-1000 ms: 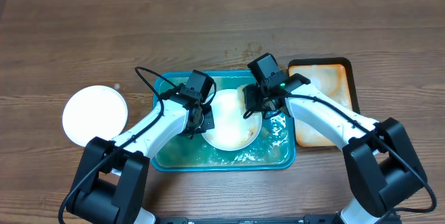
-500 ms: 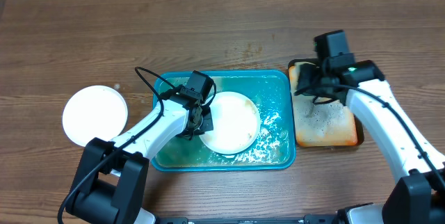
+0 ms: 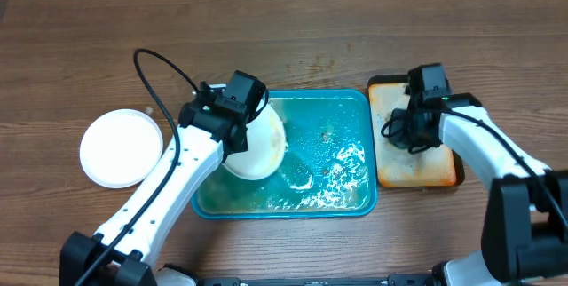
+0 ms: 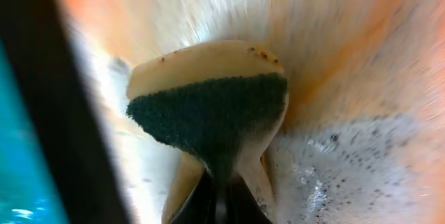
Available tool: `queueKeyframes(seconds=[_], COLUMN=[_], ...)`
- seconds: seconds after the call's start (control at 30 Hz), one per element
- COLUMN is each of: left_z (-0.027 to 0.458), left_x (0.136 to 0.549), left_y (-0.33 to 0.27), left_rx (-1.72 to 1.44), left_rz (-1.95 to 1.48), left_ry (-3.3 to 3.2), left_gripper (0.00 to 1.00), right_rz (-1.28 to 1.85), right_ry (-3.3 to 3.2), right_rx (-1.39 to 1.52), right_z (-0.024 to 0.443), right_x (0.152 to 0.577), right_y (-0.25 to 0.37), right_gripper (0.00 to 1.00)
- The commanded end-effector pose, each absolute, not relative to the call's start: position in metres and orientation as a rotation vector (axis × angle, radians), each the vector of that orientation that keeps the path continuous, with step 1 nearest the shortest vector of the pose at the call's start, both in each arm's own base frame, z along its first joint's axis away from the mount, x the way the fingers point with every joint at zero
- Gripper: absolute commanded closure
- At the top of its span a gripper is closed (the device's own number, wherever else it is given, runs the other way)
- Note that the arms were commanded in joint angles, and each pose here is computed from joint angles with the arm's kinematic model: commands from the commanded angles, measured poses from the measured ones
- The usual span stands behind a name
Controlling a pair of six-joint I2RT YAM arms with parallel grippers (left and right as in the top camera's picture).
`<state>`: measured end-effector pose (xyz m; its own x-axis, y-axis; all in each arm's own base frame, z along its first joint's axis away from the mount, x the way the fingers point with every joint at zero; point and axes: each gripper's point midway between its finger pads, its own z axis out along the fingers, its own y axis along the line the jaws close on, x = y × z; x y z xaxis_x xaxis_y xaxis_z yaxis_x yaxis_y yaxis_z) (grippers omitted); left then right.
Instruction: Clean dirty plates on tray and stack at the side
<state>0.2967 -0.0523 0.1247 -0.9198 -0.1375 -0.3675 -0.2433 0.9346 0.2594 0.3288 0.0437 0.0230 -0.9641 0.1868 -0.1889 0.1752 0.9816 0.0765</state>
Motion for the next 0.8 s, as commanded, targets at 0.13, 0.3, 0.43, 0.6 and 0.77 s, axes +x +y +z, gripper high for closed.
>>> queueKeyframes(seconds=[0.13,0.3,0.43,0.6,0.77], left_z=[0.159,0.160,0.169,0.194,0.214], left_x=[0.306,0.307,0.308,0.312,0.312], left_y=[-0.030,-0.047,-0.052,-0.055,-0.079], left_rx=[-0.232,-0.158,-0.041,0.026,0.101], left_rz=[0.707,0.684,0.766,0.915,0.954], left_ry=[2.546,2.531,2.479,2.303,2.152], left_gripper=[0.96,0.96,0.96,0.96,0.96], right_rz=[0.064,0.064,0.064,0.064,0.064], right_ry=[2.993,2.992,2.992,2.992,2.992], right_rx=[0.266,0.266,0.266,0.266,0.266], right_z=[0.001,0.002,0.002,0.002,0.002], right_x=[0.321,0.321,0.321,0.321,0.321], right_y=[0.041,0.041,0.041,0.041,0.041], right_gripper=[0.96,0.96,0.96,0.96,0.96])
